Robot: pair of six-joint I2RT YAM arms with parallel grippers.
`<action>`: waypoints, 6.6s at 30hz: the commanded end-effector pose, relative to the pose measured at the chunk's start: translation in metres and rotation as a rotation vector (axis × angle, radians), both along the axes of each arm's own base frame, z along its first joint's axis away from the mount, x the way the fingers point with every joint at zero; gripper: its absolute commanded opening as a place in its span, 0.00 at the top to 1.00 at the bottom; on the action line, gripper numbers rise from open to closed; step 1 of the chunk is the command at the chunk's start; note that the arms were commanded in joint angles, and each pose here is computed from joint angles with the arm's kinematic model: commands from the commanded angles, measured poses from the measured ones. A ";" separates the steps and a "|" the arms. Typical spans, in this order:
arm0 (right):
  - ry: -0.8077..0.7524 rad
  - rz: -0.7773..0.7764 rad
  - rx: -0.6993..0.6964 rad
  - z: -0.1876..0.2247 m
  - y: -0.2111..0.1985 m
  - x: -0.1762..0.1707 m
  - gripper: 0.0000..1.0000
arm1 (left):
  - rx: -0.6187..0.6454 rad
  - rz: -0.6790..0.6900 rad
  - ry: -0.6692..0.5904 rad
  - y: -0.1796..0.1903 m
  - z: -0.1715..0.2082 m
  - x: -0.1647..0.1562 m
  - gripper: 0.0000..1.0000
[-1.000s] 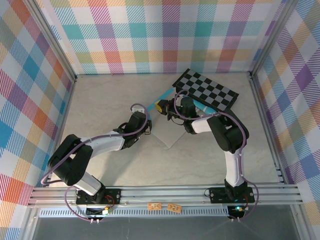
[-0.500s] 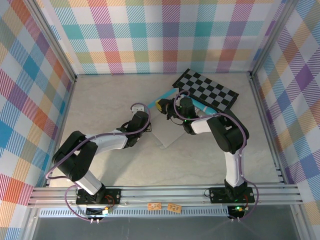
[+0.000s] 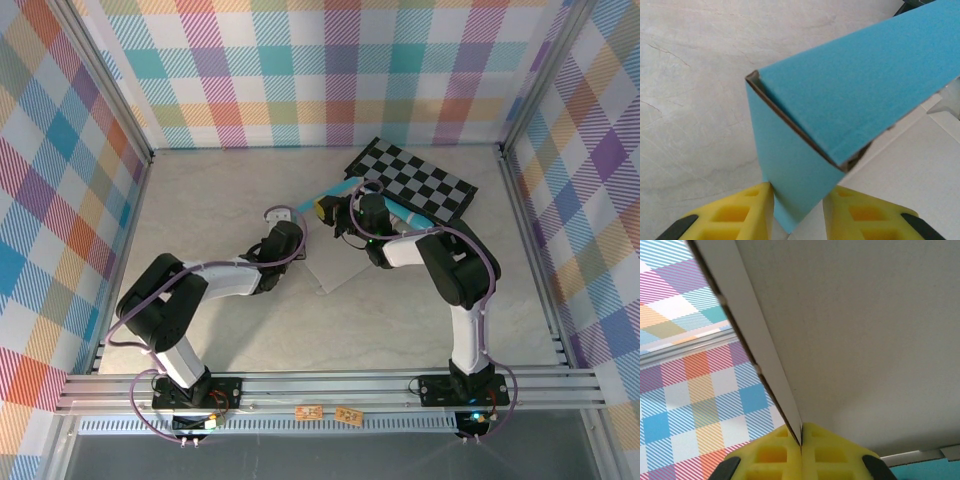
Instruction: Fold the paper box
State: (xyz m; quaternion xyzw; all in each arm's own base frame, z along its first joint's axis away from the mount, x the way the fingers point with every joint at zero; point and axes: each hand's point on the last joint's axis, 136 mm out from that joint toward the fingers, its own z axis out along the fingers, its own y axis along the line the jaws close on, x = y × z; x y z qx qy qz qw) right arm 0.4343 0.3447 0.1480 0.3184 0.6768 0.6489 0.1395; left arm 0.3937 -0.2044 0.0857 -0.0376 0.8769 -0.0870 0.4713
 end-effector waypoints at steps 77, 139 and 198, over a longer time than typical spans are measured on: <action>0.408 0.458 -0.875 -0.041 -0.020 -0.056 0.74 | 0.039 -0.012 0.977 0.064 -0.067 -0.051 1.00; -0.047 -0.053 -0.930 0.171 -0.122 -0.054 0.48 | 0.228 -0.114 0.353 0.047 0.100 -0.003 1.00; 0.155 -0.233 -0.650 0.192 -0.143 -0.046 0.49 | 0.142 -0.243 -0.163 0.030 0.218 -0.025 1.00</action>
